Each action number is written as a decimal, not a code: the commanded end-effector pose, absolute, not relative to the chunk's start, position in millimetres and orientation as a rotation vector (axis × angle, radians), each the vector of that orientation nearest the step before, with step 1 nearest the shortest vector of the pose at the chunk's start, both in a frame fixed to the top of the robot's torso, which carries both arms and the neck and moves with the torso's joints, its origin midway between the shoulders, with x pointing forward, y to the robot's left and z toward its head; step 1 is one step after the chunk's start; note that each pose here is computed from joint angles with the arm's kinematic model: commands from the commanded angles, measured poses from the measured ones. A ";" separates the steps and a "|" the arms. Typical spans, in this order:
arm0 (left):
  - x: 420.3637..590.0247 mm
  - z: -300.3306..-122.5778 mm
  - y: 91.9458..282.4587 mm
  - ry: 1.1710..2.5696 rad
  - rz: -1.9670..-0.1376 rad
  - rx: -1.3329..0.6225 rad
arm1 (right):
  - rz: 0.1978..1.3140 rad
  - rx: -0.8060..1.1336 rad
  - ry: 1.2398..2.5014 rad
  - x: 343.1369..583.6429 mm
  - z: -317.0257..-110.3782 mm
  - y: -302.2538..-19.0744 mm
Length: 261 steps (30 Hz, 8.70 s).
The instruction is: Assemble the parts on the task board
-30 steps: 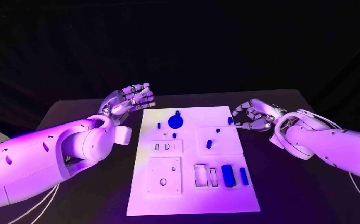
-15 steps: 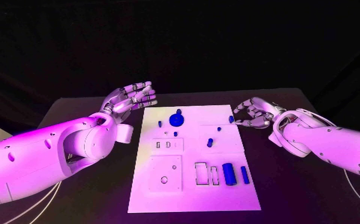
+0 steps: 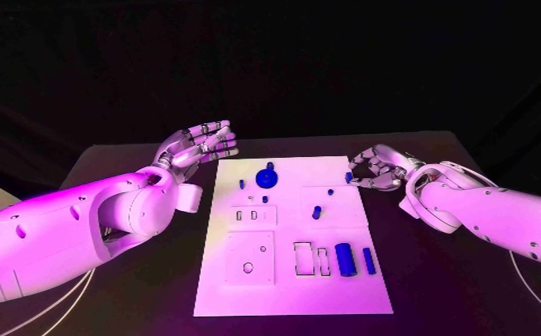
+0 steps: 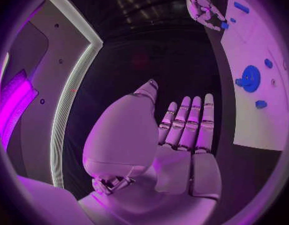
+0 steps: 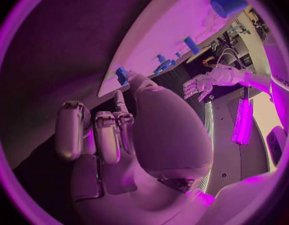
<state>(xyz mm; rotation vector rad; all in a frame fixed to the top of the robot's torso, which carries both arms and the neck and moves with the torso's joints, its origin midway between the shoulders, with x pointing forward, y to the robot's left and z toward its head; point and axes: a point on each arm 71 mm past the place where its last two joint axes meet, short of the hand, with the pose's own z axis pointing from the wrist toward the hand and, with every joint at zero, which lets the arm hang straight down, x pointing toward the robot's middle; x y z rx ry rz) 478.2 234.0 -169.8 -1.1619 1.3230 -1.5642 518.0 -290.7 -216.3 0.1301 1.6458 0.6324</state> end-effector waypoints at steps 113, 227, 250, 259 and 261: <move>480.2 -170.7 227.2 1.342 -1.586 -1.152 | 0.742 -0.090 1.733 446.6 -243.9 -56.7; 504.1 -213.4 176.1 2.351 -0.444 -0.140 | 1.009 0.343 1.553 489.0 -142.9 -198.4; 506.7 -217.9 159.7 2.377 -0.412 -0.087 | 0.974 0.303 1.567 494.3 -144.8 -198.2; 506.8 -217.2 159.2 2.363 -0.437 -0.113 | 0.950 0.270 1.584 495.8 -148.1 -195.7; 506.4 -216.9 158.4 2.361 -0.444 -0.118 | 0.947 0.268 1.587 496.1 -148.8 -195.4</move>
